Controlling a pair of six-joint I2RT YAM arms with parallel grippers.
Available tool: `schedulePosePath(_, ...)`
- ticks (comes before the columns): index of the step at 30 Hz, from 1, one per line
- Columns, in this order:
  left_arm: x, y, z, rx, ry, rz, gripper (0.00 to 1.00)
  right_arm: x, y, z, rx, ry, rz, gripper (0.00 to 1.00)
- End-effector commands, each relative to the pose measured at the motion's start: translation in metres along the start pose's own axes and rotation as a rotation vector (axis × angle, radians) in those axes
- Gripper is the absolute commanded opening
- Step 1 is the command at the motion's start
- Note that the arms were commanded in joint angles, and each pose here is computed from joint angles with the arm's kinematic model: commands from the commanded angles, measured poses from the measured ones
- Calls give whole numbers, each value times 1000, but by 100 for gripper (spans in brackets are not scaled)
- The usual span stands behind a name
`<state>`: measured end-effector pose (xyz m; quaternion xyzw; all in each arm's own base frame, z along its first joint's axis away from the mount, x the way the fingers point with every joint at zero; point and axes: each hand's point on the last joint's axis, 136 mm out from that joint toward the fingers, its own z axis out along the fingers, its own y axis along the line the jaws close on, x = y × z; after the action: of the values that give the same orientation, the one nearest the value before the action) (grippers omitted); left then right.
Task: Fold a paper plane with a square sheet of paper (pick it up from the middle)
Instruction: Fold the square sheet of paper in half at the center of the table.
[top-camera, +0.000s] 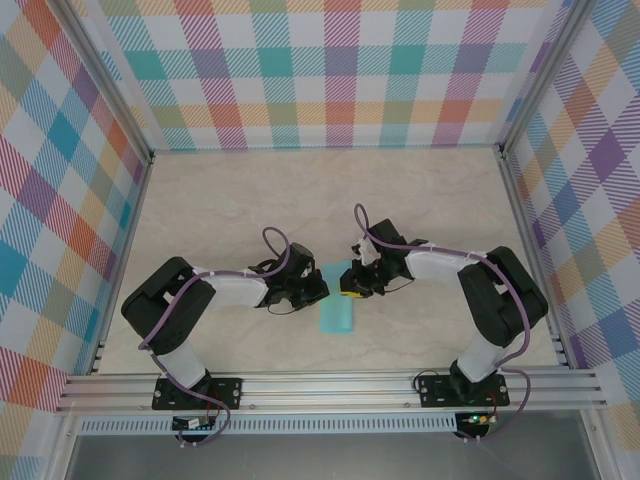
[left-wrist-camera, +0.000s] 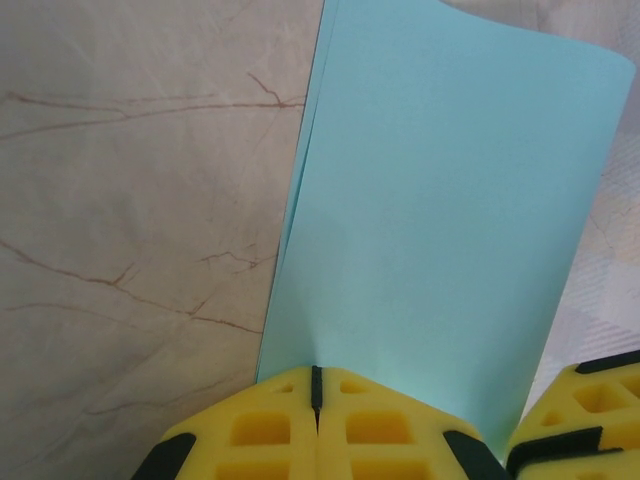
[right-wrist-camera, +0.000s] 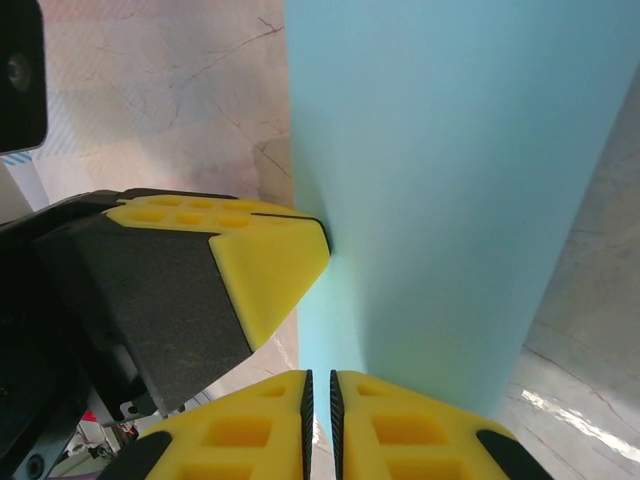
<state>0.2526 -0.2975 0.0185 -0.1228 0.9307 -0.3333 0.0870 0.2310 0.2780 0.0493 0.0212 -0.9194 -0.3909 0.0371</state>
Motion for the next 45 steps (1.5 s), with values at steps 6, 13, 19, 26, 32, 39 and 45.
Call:
schedulePosePath(6,18,42,8,-148,57,-12,0,18,-39,13,38,48,19,16)
schedulePosePath(13,19,44,10,-149,60,-14,0,26,-53,17,57,55,22,18)
schedulePosePath(19,19,43,10,-148,58,-14,0,24,-17,-2,-47,25,-32,19)
schedulePosePath(26,19,43,11,-147,60,-14,0,32,-7,-3,-120,36,-31,18)
schedulePosePath(32,18,42,11,-146,60,-11,0,42,-31,13,-75,82,3,17)
schedulePosePath(39,19,43,10,-150,62,-13,0,52,-55,18,11,99,16,17)
schedulePosePath(45,19,43,10,-150,60,-12,0,50,-11,-5,-93,46,-86,18)
